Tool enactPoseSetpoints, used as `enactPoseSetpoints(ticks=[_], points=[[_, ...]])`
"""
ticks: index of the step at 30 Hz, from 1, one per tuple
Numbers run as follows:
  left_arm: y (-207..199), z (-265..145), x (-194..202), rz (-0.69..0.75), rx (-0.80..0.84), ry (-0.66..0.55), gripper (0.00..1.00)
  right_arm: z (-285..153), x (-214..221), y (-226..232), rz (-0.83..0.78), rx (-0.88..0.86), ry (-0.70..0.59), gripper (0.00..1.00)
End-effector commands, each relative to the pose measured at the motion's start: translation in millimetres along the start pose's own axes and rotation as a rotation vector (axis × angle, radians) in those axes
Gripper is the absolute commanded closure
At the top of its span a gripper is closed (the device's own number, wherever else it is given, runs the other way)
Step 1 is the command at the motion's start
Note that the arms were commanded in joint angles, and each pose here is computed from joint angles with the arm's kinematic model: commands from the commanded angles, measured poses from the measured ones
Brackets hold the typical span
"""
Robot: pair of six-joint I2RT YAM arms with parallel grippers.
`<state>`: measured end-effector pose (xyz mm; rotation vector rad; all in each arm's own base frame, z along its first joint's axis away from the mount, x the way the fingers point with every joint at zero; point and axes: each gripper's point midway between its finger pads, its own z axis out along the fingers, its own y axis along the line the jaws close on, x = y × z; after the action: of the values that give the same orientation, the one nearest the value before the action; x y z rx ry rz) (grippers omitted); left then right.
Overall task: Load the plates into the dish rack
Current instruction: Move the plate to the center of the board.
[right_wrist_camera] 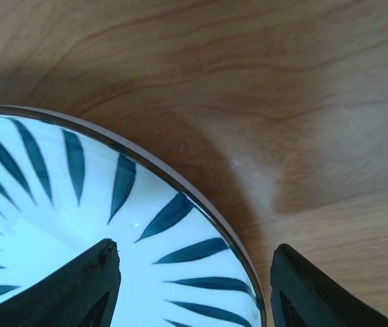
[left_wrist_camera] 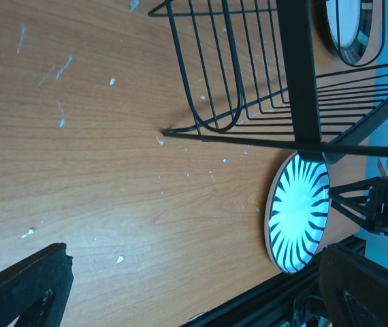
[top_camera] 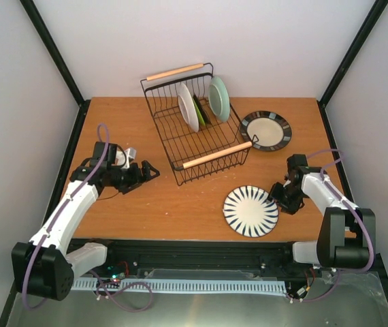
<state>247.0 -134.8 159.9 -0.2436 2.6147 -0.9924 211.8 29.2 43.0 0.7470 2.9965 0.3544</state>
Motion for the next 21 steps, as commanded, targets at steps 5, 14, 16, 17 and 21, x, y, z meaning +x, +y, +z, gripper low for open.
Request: enactPoseSetpoints(ticks=[5, 14, 16, 17, 21], points=[[1, -2, -2, 0.028, -0.013, -0.01, 0.0, 26, 3, -3, 0.016, 0.033, 0.034, 0.39], [30, 20, 45, -0.083, 0.041, 0.072, 0.0, 61, 19, 31, -0.101, 0.021, 0.121, 0.48], [32, 21, 47, -0.085, 0.039, 0.079, 0.0, 71, 26, 43, -0.145, 0.014, 0.15, 0.5], [32, 22, 46, -0.085, 0.039, 0.08, 0.0, 76, 30, 51, -0.176, 0.009, 0.162, 0.5], [32, 23, 43, -0.081, 0.041, 0.072, 0.0, 93, 45, 68, -0.26, -0.009, 0.206, 0.5]])
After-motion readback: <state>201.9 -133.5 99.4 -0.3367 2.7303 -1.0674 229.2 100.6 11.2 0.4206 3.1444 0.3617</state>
